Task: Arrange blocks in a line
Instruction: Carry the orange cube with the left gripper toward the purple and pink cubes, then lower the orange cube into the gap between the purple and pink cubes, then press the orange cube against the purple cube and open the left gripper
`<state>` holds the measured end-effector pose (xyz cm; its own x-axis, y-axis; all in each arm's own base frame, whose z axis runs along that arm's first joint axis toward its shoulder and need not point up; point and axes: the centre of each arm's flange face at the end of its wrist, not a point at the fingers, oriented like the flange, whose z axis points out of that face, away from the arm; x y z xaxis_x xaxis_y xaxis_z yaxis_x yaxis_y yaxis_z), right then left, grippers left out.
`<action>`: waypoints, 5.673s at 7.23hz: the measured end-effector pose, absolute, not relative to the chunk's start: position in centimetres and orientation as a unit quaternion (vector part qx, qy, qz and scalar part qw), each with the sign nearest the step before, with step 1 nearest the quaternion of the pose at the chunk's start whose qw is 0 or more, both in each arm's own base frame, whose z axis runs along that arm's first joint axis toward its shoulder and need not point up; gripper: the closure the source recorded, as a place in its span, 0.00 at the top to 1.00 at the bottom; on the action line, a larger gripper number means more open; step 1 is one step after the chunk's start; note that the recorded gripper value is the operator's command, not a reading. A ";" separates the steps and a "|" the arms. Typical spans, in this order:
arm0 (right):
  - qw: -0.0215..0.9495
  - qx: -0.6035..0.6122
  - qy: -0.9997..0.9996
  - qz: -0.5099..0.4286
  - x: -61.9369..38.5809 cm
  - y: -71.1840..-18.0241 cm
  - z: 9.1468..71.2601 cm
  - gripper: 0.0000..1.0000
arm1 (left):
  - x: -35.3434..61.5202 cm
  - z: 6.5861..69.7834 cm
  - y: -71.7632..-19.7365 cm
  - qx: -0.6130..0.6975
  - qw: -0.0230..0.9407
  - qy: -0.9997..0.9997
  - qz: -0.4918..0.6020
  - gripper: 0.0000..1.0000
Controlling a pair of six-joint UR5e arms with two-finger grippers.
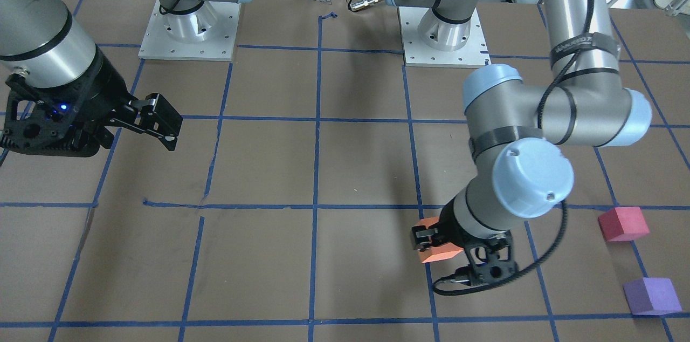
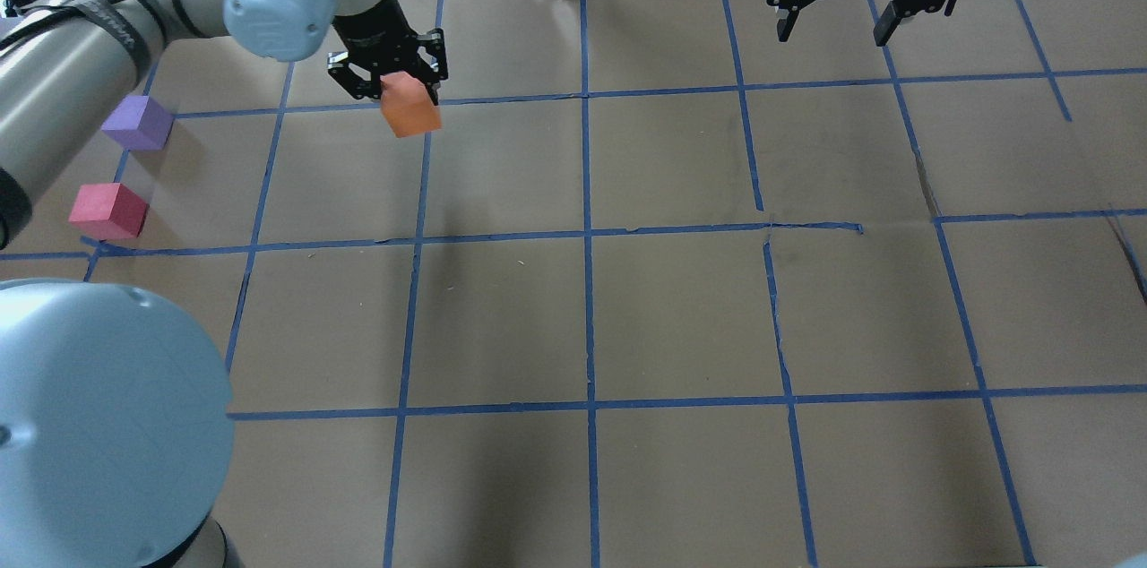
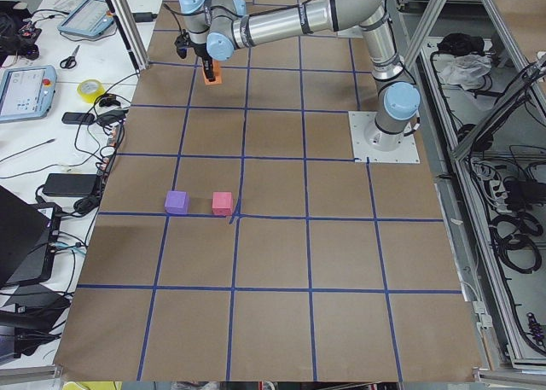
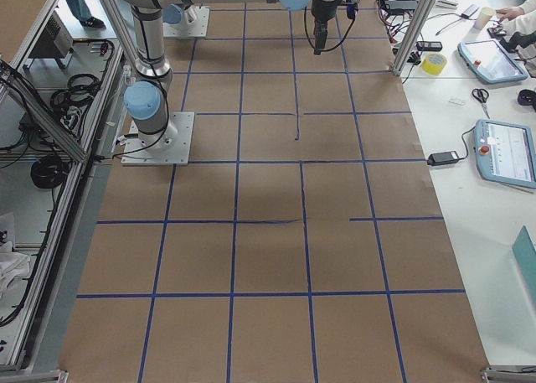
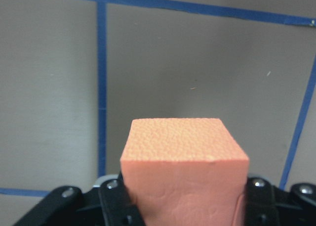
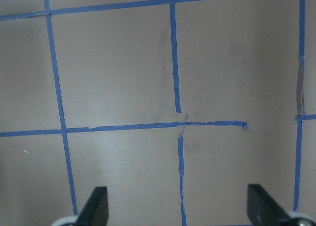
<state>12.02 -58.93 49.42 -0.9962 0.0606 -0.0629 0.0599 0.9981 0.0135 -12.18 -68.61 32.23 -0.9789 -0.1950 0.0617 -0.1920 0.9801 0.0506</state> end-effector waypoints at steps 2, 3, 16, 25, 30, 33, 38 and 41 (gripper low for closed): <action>0.030 0.030 0.999 0.006 12.0 -58.9 49.4 1.00 | -3.0 34.2 -68.5 0.107 0.025 -0.994 -0.020 0.00; 0.031 0.030 0.999 0.006 12.0 -58.9 49.4 1.00 | 2.3 34.4 -68.2 0.116 0.023 -0.993 -0.025 0.00; 0.032 0.030 0.999 0.007 12.0 -58.9 49.4 1.00 | 30.0 26.2 -70.0 0.018 0.008 -1.000 -0.014 0.00; 0.032 0.030 0.999 0.006 12.0 -58.9 49.4 1.00 | 31.2 24.2 -69.9 0.001 -0.007 -1.000 -0.022 0.00; 0.032 0.030 0.999 0.006 12.0 -58.9 49.5 1.00 | 31.5 21.1 -70.3 -0.007 -0.009 -1.000 -0.018 0.00; 0.032 0.030 0.999 0.006 12.0 -58.9 49.5 1.00 | 31.3 19.9 -70.2 -0.005 -0.007 -1.000 -0.013 0.00; 0.031 0.030 0.999 0.007 12.0 -58.9 49.4 1.00 | 31.2 19.2 -70.0 -0.005 -0.004 -1.000 -0.017 0.00; 0.031 0.030 0.999 0.007 12.0 -58.9 49.4 1.00 | 31.2 18.9 -70.1 -0.005 -0.004 -1.000 -0.018 0.00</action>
<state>12.00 -58.90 49.37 -0.9963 0.0603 -0.0612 0.0594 0.9981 0.0159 31.15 -70.06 18.88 -0.9999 0.0104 -0.0075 0.0101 0.9993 0.0360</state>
